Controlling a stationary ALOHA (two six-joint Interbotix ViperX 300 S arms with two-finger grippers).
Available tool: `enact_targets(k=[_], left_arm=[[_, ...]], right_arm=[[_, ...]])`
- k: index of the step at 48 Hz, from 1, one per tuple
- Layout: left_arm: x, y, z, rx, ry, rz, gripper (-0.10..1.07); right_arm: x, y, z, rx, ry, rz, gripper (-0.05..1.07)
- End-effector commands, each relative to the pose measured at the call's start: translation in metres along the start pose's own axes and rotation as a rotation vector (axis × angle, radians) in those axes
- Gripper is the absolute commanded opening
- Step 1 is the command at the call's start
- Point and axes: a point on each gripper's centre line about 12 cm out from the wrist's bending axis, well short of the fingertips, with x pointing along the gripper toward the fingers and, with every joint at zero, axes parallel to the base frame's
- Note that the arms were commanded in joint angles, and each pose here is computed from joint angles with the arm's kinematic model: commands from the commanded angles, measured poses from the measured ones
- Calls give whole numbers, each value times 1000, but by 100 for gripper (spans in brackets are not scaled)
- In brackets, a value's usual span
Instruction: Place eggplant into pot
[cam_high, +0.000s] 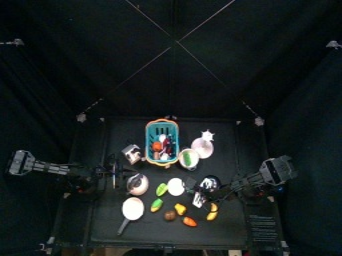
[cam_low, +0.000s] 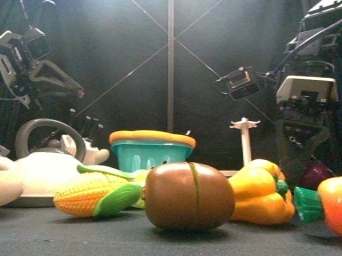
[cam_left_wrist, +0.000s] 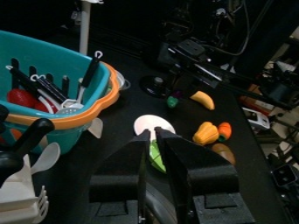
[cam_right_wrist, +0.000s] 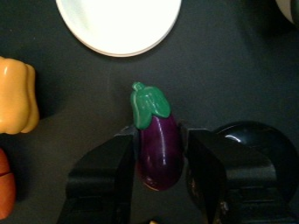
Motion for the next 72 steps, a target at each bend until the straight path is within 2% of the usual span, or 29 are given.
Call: enact_targets(k=[1,8,18,24,31,35,40,50,59,72], left_arm=[[2,-1,5,-3,-14,0,59],[2,-1,5,-2,-14,-1,59],[3,-1,5,-2,-15,-2,59],[3,-1,5,-2,-14,-1,59],[2,-1,4,-1,-12,-1,59],[2,-1,5,-2,-14,-1,59],[2,-1,4,-2,-14,-1,59],[2,-1,4,-1,-12,-1,59],[2,-1,3,1,-8,0,59],[2,-1,3,-1,-8,0,59]], right_arm=[[-10,3,9,5,-33,24,73],[-14,2,16,-30,-71,15,72],[-34,-16,45,-94,-210,-49,72],[-44,-42,66,-84,-287,-104,72],[-43,-77,86,-53,-340,-171,72],[-38,-95,97,-23,-361,-172,72],[-28,-112,107,35,-372,-135,73],[-5,-137,106,105,-346,-100,74],[2,-139,100,124,-337,-60,80],[4,-141,98,126,-332,-64,95]])
